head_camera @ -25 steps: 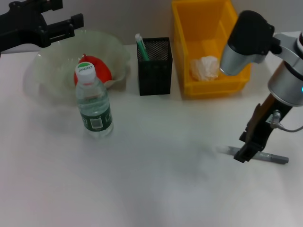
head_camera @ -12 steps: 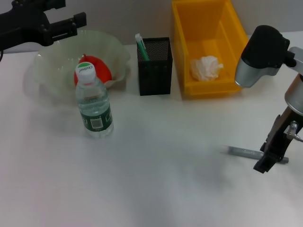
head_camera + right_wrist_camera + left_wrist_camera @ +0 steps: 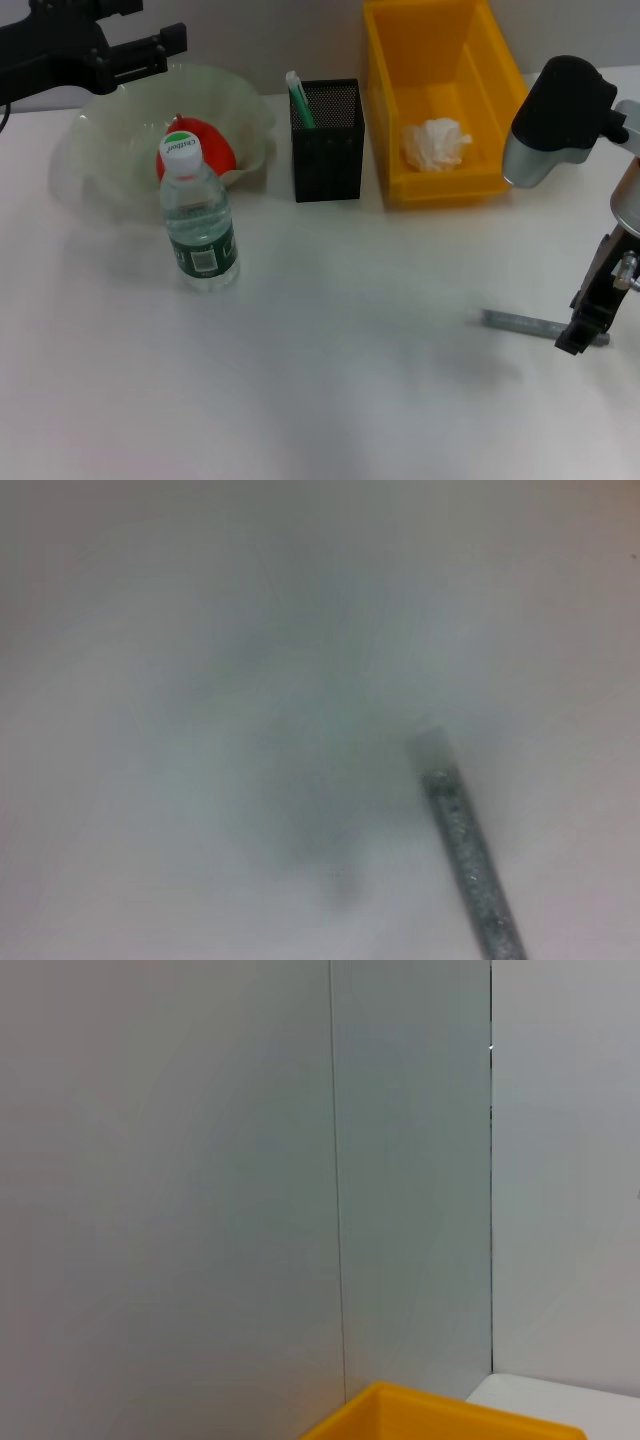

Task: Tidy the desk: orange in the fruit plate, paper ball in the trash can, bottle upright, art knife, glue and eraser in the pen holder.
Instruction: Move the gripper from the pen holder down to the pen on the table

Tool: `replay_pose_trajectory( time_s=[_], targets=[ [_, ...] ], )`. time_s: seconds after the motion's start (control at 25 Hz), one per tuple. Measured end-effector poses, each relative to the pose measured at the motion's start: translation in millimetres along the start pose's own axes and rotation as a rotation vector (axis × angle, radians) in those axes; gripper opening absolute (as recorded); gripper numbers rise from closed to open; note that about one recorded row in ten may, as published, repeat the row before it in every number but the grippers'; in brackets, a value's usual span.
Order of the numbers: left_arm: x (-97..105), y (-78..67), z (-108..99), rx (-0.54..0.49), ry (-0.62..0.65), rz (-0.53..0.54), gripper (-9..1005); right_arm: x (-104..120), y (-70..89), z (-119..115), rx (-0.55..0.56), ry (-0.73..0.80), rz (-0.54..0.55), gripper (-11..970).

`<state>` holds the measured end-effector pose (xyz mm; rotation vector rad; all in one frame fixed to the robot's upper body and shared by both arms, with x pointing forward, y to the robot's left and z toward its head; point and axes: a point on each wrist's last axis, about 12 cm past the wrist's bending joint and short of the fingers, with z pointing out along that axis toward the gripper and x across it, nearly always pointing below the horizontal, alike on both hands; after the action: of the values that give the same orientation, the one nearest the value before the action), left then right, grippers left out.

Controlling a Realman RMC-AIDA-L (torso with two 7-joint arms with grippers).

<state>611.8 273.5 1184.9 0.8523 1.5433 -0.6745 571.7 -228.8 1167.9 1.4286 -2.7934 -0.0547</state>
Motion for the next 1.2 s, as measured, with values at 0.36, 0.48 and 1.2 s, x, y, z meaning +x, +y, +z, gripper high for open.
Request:
replay_pose_trajectory(
  time_s=[0.36, 0.48, 1.2],
  targets=[
    [-1, -0.3, 2, 0.004, 0.0, 0.005, 723, -10, -3.4, 11, -0.002, 0.057, -0.024, 541],
    [-1, -0.4, 3, 0.006, 0.0, 0.005, 723, -12, -2.8, 14, -0.004, 0.069, -0.033, 542],
    [-2, -2.3, 7, 0.016, -0.003, 0.005, 723, -23, -5.4, 26, 0.036, 0.105, -0.086, 541]
  ],
)
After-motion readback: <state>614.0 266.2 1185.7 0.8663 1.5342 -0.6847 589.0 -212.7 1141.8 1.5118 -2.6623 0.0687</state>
